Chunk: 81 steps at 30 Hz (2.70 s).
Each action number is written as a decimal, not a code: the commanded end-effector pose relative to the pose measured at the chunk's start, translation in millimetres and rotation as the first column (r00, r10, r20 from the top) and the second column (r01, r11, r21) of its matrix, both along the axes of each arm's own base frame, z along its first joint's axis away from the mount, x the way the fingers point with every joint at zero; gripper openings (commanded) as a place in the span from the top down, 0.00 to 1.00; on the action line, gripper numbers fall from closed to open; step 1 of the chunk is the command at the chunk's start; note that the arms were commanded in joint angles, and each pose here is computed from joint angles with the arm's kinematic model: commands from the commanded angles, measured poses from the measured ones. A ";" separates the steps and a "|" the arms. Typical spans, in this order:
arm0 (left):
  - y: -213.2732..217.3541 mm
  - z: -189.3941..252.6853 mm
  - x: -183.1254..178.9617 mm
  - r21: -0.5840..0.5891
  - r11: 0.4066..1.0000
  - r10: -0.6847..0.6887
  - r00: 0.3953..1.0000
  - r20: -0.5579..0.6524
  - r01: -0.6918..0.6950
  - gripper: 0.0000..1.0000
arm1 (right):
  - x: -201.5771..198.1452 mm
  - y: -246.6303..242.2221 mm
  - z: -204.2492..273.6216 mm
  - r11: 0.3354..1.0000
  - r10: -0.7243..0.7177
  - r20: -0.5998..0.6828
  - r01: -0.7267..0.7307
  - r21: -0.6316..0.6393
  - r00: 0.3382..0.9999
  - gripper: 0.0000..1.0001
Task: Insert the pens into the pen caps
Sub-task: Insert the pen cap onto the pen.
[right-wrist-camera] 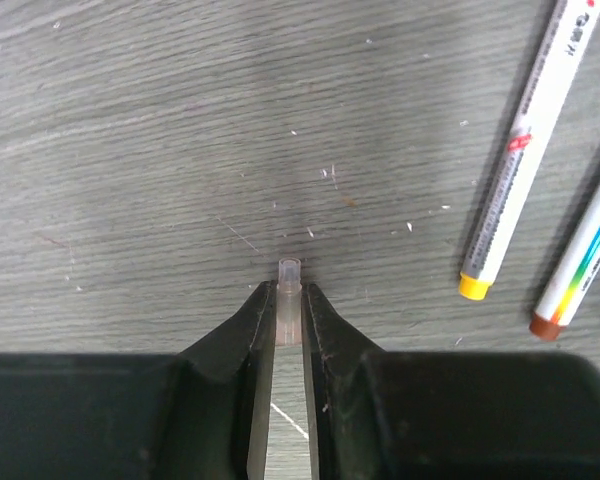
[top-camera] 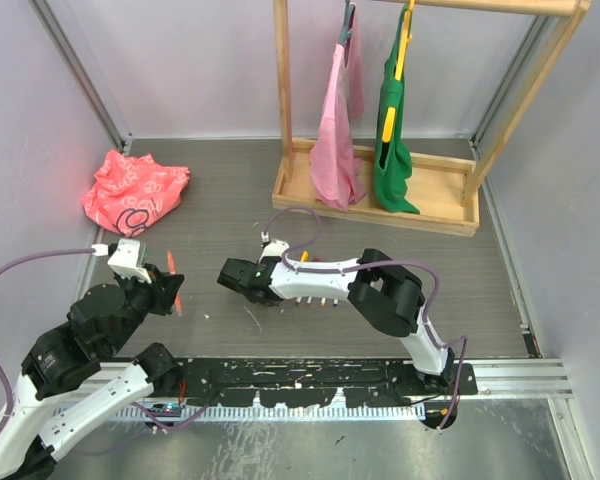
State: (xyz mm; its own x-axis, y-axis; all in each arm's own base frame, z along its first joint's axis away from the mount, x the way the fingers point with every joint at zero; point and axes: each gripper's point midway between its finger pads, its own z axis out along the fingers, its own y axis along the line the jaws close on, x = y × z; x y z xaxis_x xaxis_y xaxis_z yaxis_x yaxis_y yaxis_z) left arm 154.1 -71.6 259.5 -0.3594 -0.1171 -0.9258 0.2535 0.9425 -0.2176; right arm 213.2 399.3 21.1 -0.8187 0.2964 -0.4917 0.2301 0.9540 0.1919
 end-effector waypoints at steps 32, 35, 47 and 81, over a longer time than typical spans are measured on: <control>-1.9 4.8 3.5 -0.017 1.000 0.011 1.000 0.010 -0.011 1.00 | -37.8 -23.8 2.0 0.617 0.762 -0.180 -0.782 -0.087 0.622 0.64; -1.7 4.5 3.7 -0.016 1.000 0.012 1.000 0.010 -0.012 1.00 | -32.1 -25.6 -1.1 0.622 0.751 -0.190 -0.774 -0.121 0.633 0.65; -1.9 4.7 3.5 -0.016 1.000 0.011 1.000 0.010 -0.011 1.00 | -26.6 -31.0 -15.8 0.653 0.710 -0.232 -0.745 -0.135 0.665 0.69; -121.7 52.7 6.1 -0.179 0.894 -0.420 0.908 -0.017 0.410 1.00 | -22.8 -85.2 324.0 0.656 0.080 0.868 -0.682 0.324 0.490 1.00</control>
State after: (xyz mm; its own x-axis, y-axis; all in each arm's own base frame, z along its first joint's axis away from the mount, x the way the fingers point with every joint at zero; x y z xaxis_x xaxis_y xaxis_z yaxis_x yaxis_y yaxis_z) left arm 163.8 -147.4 270.6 -0.4794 -0.0311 -0.8770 0.4516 0.8481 -0.2769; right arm 200.1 323.5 271.9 -0.4371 0.2226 -0.8714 -0.5607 0.6901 0.4576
